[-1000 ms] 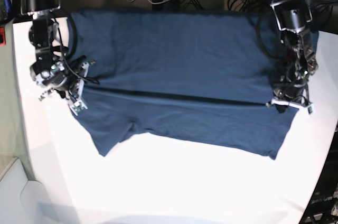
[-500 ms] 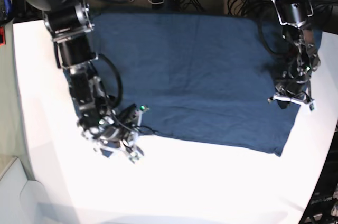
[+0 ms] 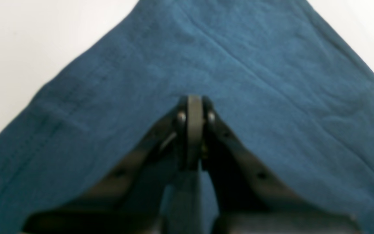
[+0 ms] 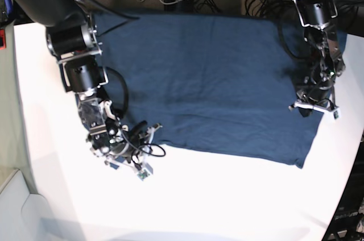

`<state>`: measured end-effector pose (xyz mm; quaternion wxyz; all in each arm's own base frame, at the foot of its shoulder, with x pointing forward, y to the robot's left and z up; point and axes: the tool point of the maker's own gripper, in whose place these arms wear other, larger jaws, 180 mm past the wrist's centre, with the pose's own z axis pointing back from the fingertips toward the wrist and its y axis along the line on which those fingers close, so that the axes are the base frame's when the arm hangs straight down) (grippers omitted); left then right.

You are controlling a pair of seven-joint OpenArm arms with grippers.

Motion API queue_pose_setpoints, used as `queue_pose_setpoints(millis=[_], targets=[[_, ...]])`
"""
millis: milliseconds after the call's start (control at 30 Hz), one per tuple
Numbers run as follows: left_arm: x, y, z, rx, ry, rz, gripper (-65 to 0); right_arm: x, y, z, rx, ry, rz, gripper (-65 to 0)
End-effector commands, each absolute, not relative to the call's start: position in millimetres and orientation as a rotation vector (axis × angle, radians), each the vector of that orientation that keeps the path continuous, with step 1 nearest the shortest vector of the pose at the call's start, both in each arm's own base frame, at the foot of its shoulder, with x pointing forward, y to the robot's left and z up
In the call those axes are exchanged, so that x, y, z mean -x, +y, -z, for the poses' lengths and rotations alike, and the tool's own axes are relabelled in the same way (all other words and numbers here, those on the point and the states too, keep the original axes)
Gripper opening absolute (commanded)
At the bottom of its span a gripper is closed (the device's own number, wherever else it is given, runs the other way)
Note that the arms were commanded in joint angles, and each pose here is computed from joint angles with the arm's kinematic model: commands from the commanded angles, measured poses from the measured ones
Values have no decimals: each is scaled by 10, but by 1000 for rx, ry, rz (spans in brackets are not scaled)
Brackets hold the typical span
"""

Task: Layout the t-shirt on the table in an organized manner, then fold the t-shirt properly
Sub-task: 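Drag the hem corner with the right gripper away from the left gripper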

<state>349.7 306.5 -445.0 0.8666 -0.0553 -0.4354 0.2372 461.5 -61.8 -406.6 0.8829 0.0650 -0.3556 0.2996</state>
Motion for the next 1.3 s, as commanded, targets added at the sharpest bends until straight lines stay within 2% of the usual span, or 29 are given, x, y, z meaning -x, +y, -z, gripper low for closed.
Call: queue_pose_setpoints(millis=[0, 300, 400, 500, 700, 867, 1067, 1167, 1267], targets=[[-3213, 3058, 4744, 69, -744, -489, -650, -4780, -618, 3889, -132, -795, -611, -637], [-3206, 3050, 4751, 70, -742, -490, -650, -4686, -498, 4159, -186, -793, -619, -634], [-3147, 3050, 4790, 67, -730, -490, -650, -4685, -344, 4161, -232, -833, -616, -634], [-3148, 3046, 4791, 67, -729, -488, -650, -4639, -74, 4126, -264, -883, -702, -635], [-3066, 3041, 4847, 64, -711, -487, -650, -4371, 435, 4163, -327, -889, -946, -635], [-3037, 3037, 4866, 62, -705, -485, -650, -4553, 599, 3757, -379, -970, -1009, -636], [-3028, 3045, 4869, 61, -704, -488, -650, -4980, 334, 2985, -328, -1152, -874, -636], [-3028, 3045, 4869, 61, -704, -488, -650, -5061, 116, 2924, -310, -1156, -783, -636], [-3028, 3045, 4869, 61, -704, -488, -650, -5055, -48, 3095, -308, -1114, -722, -636]])
